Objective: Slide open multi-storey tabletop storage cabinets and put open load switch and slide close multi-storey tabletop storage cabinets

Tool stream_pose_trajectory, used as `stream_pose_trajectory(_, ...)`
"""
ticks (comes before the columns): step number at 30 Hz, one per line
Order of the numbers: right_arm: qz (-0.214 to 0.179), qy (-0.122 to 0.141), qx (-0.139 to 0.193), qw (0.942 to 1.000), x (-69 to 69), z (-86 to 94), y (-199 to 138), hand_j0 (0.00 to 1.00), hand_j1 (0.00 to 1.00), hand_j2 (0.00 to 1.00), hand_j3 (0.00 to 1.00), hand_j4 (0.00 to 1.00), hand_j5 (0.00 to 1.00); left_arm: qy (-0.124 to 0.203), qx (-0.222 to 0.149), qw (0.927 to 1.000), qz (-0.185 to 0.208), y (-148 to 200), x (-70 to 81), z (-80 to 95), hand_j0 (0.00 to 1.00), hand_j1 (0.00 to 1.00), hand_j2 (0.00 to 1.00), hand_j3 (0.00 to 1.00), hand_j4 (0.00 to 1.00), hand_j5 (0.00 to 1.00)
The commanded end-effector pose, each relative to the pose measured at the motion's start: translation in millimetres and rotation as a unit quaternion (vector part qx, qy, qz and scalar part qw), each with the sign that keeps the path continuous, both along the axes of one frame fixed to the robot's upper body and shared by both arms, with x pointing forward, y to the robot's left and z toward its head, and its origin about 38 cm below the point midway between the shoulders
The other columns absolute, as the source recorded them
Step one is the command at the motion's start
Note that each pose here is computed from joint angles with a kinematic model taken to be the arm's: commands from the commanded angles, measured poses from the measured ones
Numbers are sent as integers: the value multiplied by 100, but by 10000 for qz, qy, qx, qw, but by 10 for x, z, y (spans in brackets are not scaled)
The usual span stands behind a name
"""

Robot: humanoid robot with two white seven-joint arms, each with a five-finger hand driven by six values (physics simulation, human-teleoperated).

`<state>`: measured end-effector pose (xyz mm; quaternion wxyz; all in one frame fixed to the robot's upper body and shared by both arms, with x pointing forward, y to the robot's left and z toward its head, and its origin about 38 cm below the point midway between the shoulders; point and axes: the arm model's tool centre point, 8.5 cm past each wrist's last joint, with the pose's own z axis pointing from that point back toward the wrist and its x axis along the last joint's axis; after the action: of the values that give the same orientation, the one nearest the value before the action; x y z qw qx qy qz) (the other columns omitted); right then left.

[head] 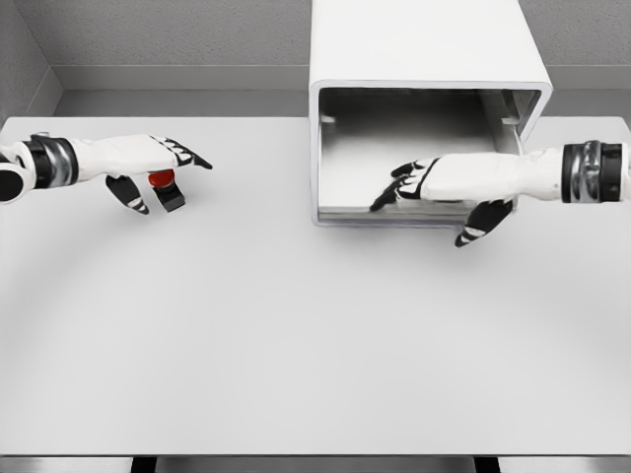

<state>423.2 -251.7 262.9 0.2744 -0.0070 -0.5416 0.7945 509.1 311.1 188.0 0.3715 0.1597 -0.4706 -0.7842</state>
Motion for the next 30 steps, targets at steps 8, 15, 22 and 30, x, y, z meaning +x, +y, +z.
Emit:
stream_pose_trajectory(8,471,424,198,9978,-357,-221,-40,100,100,100,100,100,100,45,-60,9999,121,54,17,-46,74,74,74,74,74,74)
stream_pose_trajectory(15,434,304,127,9985,-431,-75,-158,100,100,100,100,100,100,93,-36,9998,180,101,15,-69,48,48,48,48,48,48)
stream_pose_trajectory(22,287,42,397,9988,-399,76,-190,100,100,100,100,100,100,38,-88,9999,115,76,-8,-29,47,47,47,47,47,47)
stream_pose_trajectory(30,176,-143,604,9979,-366,156,-204,100,100,100,100,100,100,-483,-345,9969,-518,-41,-262,518,45,45,45,45,45,45)
